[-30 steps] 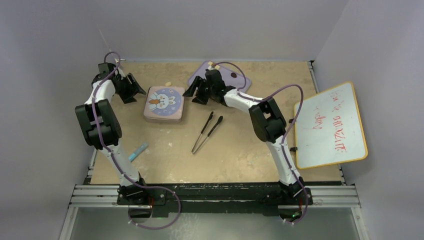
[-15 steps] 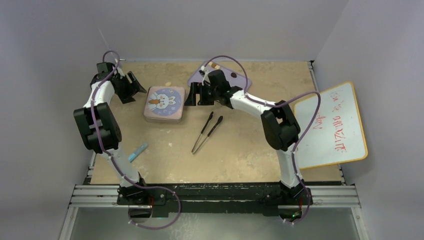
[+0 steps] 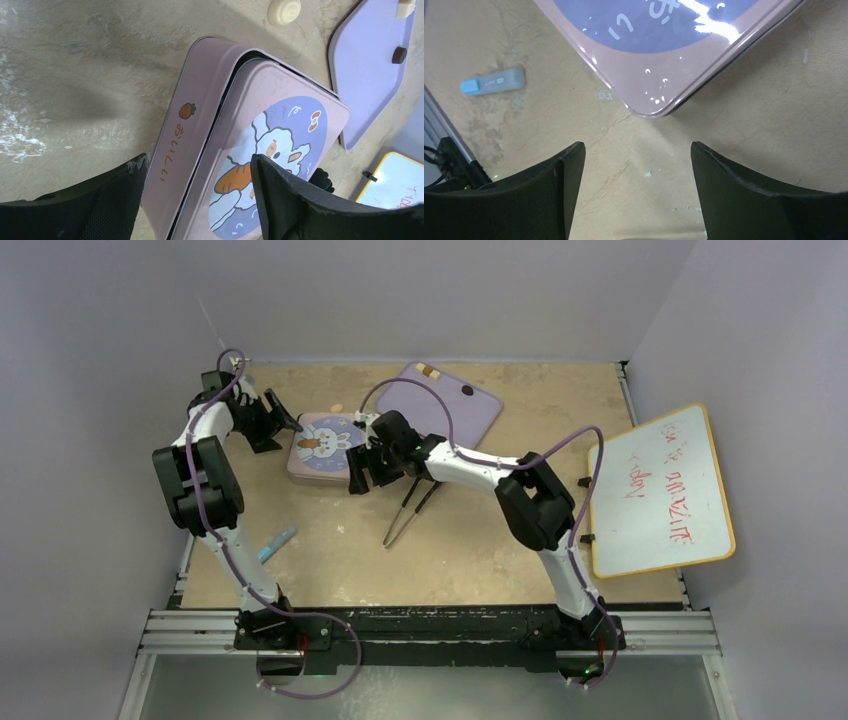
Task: Pack the chocolate
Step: Close the box lid on the packing box.
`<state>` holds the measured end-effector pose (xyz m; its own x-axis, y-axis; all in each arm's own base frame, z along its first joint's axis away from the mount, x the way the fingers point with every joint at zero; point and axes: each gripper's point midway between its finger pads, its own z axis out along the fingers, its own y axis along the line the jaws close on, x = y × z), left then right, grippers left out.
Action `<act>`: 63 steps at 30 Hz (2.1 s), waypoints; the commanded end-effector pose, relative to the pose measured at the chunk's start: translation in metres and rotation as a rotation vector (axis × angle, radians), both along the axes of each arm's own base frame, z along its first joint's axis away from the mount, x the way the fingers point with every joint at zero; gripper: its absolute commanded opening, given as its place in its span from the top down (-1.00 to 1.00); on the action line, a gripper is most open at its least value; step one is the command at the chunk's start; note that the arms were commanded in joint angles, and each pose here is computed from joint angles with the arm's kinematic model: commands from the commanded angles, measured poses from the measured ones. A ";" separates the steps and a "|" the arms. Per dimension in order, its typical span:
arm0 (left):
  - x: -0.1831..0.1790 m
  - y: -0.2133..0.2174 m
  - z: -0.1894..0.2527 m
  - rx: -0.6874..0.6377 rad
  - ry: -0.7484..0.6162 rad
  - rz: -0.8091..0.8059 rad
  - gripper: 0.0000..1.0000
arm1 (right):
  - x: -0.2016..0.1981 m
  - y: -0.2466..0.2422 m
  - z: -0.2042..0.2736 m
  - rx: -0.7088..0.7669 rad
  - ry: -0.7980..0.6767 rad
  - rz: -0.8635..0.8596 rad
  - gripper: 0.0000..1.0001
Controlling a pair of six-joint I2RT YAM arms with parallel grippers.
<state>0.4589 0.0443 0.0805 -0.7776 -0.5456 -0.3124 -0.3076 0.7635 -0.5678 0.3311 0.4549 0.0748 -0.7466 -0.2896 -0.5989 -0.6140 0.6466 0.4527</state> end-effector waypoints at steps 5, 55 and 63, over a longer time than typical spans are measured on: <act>0.014 -0.005 0.019 -0.023 -0.061 -0.044 -0.47 | 0.031 0.006 0.007 -0.019 -0.111 -0.030 -0.49; 0.015 -0.012 0.017 0.058 -0.032 -0.112 -0.51 | 0.042 0.027 0.021 0.015 -0.259 0.078 -0.64; 0.028 -0.003 0.025 0.090 -0.064 -0.082 -0.54 | 0.045 0.029 0.008 -0.048 -0.293 0.079 -0.61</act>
<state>0.4721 0.0349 0.0907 -0.8200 -0.4615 -0.3385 -0.2374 0.8124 -0.5326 0.3689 0.4740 0.0548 -0.5886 -0.3768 -0.7153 -0.7315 0.6248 0.2728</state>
